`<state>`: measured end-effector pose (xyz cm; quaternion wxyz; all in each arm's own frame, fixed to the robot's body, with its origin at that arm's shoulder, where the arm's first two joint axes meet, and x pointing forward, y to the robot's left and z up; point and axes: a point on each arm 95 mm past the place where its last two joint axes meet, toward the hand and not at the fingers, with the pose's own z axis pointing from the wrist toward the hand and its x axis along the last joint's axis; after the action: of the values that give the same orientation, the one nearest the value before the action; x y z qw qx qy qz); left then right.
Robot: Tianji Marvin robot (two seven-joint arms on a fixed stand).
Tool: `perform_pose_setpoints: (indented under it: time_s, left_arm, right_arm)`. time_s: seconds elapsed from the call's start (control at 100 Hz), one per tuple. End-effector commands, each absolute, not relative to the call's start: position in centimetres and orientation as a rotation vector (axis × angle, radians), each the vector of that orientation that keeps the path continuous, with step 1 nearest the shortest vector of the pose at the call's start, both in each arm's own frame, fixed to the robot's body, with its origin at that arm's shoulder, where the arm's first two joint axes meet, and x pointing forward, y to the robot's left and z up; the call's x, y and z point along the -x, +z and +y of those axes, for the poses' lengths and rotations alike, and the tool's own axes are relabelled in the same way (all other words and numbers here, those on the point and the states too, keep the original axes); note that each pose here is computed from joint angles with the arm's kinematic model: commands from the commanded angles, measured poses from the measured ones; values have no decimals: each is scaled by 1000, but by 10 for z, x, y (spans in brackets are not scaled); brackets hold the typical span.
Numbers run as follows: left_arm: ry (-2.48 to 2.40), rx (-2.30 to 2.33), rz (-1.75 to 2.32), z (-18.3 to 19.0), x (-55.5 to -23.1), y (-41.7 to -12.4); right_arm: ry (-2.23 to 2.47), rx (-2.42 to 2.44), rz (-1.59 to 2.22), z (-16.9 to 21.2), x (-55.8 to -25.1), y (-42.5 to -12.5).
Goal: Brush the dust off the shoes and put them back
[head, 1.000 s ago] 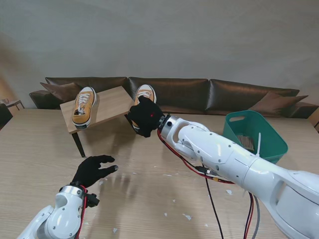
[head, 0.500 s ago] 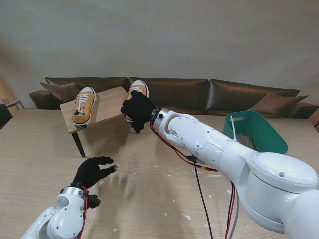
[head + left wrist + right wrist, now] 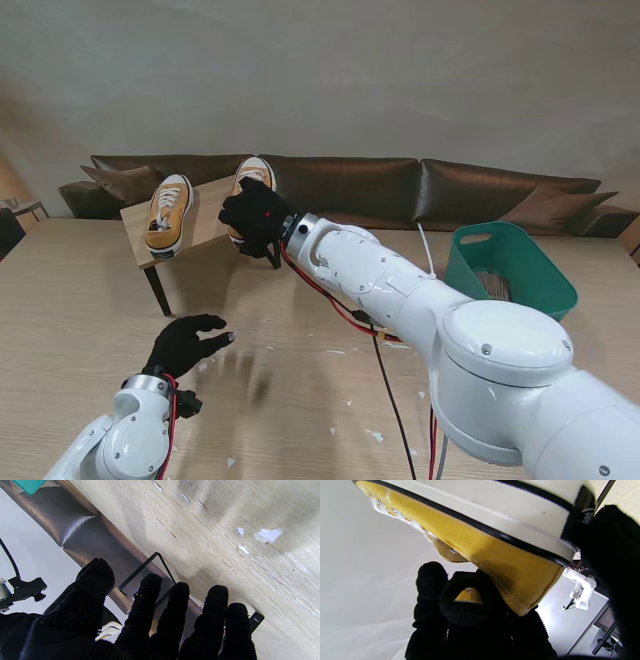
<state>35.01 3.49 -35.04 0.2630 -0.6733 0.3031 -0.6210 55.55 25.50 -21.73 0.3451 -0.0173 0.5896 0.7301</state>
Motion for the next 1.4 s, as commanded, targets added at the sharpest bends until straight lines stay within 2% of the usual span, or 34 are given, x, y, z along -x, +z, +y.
perform_pose_setpoints:
  time_s: [0.0, 0.72, 1.39]
  left_arm:
    - [-1678, 1842, 816, 32, -349, -351]
    - [-1647, 1876, 771, 34, -349, -351]
    - [-1603, 1923, 717, 41, -347, -360]
  right_arm:
    - [1917, 69, 1539, 269, -551, -211]
    - [1894, -1, 1575, 285, -545, -224]
    - [1776, -60, 1602, 292, -555, -218]
